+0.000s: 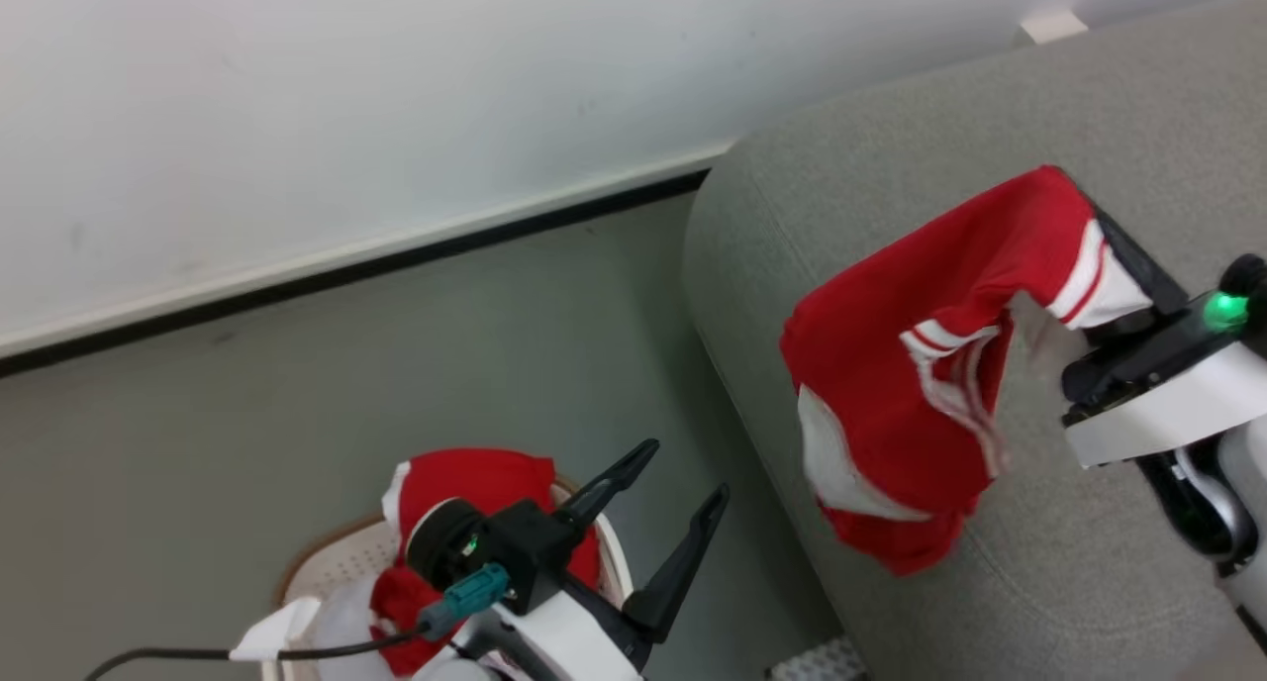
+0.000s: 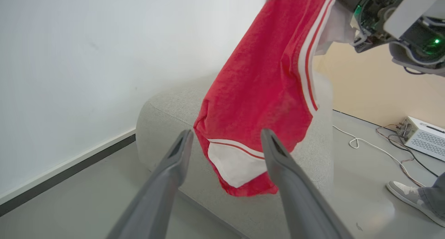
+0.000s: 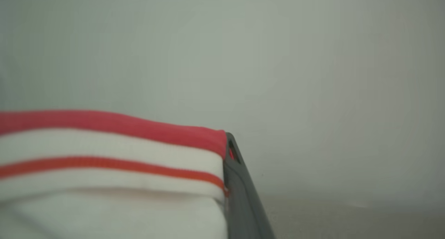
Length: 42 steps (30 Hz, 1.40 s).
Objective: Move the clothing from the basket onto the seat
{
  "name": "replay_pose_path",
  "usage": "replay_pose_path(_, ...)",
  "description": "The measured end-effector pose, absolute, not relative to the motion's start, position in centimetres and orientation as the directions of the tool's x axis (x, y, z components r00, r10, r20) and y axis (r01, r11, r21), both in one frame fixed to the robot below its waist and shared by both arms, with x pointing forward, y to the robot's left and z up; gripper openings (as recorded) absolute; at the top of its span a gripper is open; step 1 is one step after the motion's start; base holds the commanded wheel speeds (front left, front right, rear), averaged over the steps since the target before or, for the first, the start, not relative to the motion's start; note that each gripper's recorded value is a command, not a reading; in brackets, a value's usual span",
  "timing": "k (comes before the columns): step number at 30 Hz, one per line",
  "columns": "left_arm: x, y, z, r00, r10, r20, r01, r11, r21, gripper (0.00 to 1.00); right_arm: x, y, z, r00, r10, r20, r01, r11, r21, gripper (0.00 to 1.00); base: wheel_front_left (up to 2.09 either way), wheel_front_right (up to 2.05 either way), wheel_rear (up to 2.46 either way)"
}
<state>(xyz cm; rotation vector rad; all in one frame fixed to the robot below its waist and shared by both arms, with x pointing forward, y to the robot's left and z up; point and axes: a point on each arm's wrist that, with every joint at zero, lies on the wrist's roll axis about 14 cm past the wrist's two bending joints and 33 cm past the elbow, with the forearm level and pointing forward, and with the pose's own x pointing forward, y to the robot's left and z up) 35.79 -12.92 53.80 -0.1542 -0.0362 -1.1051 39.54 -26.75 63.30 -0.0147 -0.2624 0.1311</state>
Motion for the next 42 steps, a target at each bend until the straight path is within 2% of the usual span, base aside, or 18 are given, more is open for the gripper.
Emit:
replay_pose_path(8, 37.1, -14.7, 52.0, 0.380, -0.919, 0.101, 0.921, 0.367, -0.133, 1.00, 41.4, -33.5, 63.2, 0.970, -0.047, 0.240, 0.063, 0.996, -0.060, 0.00, 0.00, 0.00, 0.00)
replay_pose_path(16, 41.0, -14.2, 48.7, 0.371, -0.926, 0.072, 0.922, 0.358, -0.149, 1.00, 48.3, -39.2, 67.0, 0.942, -0.175, 0.286, 0.216, 0.969, -0.118, 0.00, 0.00, 0.00, 0.00)
replay_pose_path(20, 43.3, -13.2, 46.2, 0.397, -0.917, 0.047, 0.906, 0.384, -0.177, 1.00, 51.5, -42.7, 69.6, 0.900, -0.261, 0.348, 0.327, 0.934, -0.146, 0.00, 0.00, 0.00, 0.00)
replay_pose_path(23, 44.5, -12.6, 44.4, 0.414, -0.909, 0.037, 0.893, 0.398, -0.209, 1.00, 53.5, -45.2, 69.3, 0.874, -0.338, 0.350, 0.410, 0.899, -0.156, 0.00, 0.00, 0.00, 0.00)
replay_pose_path(26, 45.6, -11.8, 42.5, 0.439, -0.898, 0.024, 0.874, 0.420, -0.244, 1.00, 55.4, -46.9, 65.7, 0.874, -0.402, 0.274, 0.455, 0.873, -0.173, 0.00, 0.00, 0.00, 0.00)
replay_pose_path(30, 46.6, -10.7, 39.9, 0.474, -0.880, -0.013, 0.844, 0.459, -0.279, 1.00, 57.2, -47.2, 57.5, 0.878, -0.460, 0.137, 0.477, 0.866, -0.149, 0.00, 0.00, 0.00, 0.00)
replay_pose_path(34, 47.0, -9.6, 38.3, 0.501, -0.864, -0.046, 0.820, 0.491, -0.293, 1.00, 56.4, -46.1, 48.3, 0.871, -0.490, -0.041, 0.481, 0.866, -0.136, 0.00, 0.00, 0.00, 0.00)
replay_pose_path(35, 47.0, -9.5, 38.2, 0.505, -0.862, -0.049, 0.817, 0.496, -0.295, 1.00, 55.8, -45.7, 46.3, 0.865, -0.494, -0.090, 0.482, 0.867, -0.131, 0.09, 0.00, 0.00, 0.00)
replay_pose_path(36, 47.0, -9.4, 38.2, 0.510, -0.859, -0.053, 0.814, 0.501, -0.295, 1.00, 55.0, -45.4, 44.8, 0.857, -0.498, -0.132, 0.484, 0.866, -0.129, 0.36, 0.00, 0.00, 0.00)
replay_pose_path(37, 47.1, -9.3, 38.2, 0.513, -0.856, -0.054, 0.812, 0.505, -0.292, 1.00, 54.1, -45.4, 43.6, 0.848, -0.505, -0.163, 0.488, 0.863, -0.135, 1.00, 0.00, 0.00, 0.00)
replay_pose_path(42, 47.0, -8.6, 38.7, 0.543, -0.838, -0.060, 0.794, 0.535, -0.287, 1.00, 51.5, -43.9, 41.3, 0.839, -0.499, -0.217, 0.481, 0.867, -0.131, 1.00, 0.00, 0.00, 0.00)
